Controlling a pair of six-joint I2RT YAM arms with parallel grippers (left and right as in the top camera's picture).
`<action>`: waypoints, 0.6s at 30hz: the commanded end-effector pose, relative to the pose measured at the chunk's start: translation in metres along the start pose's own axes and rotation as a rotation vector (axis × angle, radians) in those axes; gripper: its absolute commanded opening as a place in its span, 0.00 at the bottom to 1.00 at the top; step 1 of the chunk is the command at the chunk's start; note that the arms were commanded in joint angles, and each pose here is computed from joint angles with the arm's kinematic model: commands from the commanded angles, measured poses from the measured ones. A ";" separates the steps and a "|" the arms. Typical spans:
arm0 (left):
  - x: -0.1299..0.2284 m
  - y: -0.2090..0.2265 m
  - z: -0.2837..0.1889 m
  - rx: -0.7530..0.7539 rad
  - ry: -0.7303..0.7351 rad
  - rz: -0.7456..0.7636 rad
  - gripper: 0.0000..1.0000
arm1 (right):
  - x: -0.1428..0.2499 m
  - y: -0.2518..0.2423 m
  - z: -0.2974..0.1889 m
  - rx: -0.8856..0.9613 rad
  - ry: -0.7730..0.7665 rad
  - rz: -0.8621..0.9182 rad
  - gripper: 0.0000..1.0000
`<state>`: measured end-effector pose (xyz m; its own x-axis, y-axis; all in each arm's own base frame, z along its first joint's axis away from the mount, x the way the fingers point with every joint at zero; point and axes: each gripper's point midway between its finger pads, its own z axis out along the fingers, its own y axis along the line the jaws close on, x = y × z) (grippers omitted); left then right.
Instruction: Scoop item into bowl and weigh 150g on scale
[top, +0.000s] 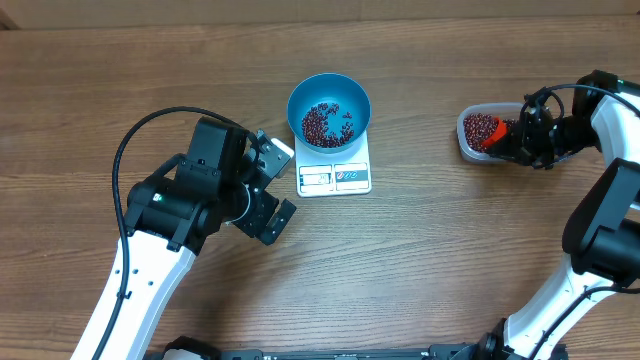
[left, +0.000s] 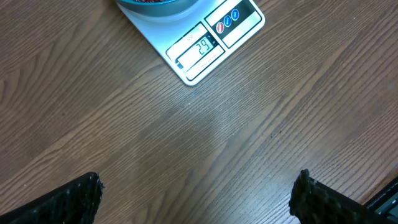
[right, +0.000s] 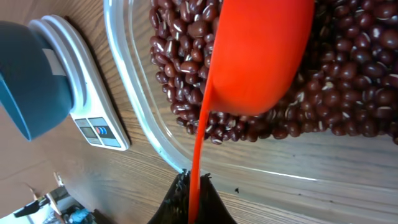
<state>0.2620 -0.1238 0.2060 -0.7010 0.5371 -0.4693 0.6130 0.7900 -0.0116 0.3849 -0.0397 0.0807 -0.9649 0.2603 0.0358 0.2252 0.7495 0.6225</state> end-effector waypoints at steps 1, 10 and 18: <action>-0.007 0.002 -0.005 -0.007 -0.021 0.022 1.00 | -0.001 0.011 0.002 -0.070 -0.005 -0.017 0.04; -0.007 0.002 -0.005 -0.007 -0.021 0.022 1.00 | -0.001 0.011 0.002 -0.069 -0.004 -0.016 0.04; -0.007 0.002 -0.005 -0.007 -0.021 0.022 1.00 | 0.001 0.010 0.002 -0.065 0.001 -0.012 0.04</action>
<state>0.2620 -0.1239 0.2060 -0.7009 0.5370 -0.4694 0.6132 0.7899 -0.0119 0.3858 -0.0368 0.0824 -0.9643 0.2623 0.0377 0.2248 0.7344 0.6404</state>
